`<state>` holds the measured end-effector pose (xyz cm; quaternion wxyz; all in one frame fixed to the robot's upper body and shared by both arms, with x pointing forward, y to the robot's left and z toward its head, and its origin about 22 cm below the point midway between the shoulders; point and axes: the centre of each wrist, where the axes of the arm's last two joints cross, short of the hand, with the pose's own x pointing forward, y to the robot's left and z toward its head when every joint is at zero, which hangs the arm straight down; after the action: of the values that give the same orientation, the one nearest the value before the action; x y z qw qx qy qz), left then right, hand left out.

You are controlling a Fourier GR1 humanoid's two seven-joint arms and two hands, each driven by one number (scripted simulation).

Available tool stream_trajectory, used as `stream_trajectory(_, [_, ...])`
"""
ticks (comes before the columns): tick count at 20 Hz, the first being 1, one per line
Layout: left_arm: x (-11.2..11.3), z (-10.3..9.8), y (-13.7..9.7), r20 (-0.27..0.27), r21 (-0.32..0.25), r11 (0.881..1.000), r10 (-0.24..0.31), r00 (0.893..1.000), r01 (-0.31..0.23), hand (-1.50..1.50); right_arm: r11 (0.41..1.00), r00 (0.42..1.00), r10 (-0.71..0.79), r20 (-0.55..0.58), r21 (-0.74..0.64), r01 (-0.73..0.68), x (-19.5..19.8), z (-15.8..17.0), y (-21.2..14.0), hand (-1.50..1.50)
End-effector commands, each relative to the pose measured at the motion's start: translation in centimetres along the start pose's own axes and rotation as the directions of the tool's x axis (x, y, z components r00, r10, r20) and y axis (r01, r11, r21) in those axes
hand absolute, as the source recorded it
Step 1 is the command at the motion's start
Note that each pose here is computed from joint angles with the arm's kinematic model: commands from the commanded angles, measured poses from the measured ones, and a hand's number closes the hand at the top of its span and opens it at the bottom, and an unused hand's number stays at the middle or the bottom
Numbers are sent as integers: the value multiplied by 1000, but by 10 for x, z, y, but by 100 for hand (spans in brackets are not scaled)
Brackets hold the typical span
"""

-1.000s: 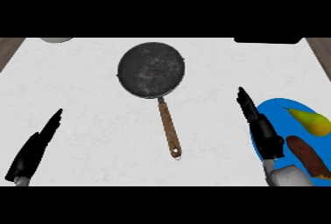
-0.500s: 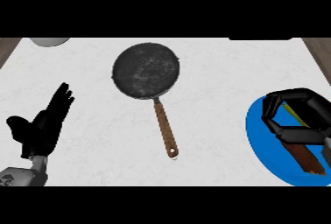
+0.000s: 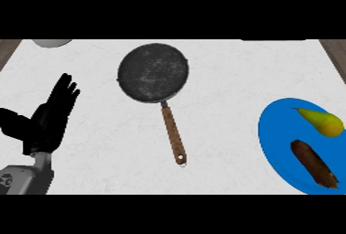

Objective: Pick the sweet potato from the plate and place it in the pan

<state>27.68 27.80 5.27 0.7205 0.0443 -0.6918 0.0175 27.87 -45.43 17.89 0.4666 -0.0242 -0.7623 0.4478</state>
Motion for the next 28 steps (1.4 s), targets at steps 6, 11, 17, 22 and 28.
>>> stream_trajectory(6, [0,-6,-18,-8,-43,999,2,1000,-2,0,936,976,179,122,284,-207,20,-8,-27,-150])
stream_trajectory(11, [4,-1,-18,-1,-15,1000,5,1000,-5,0,830,919,364,155,393,-395,42,-38,-20,-150])
stream_trajectory(17, [7,-7,-17,-11,-24,1000,15,1000,-16,0,635,850,498,169,596,-491,39,-41,7,-150])
stream_trajectory(22, [19,-11,-8,-7,14,1000,14,1000,-14,0,479,814,549,188,728,-491,37,-32,25,-150])
stream_trajectory(28, [6,-2,0,-8,14,1000,3,1000,-3,0,393,746,609,268,715,-578,36,-30,26,-150])
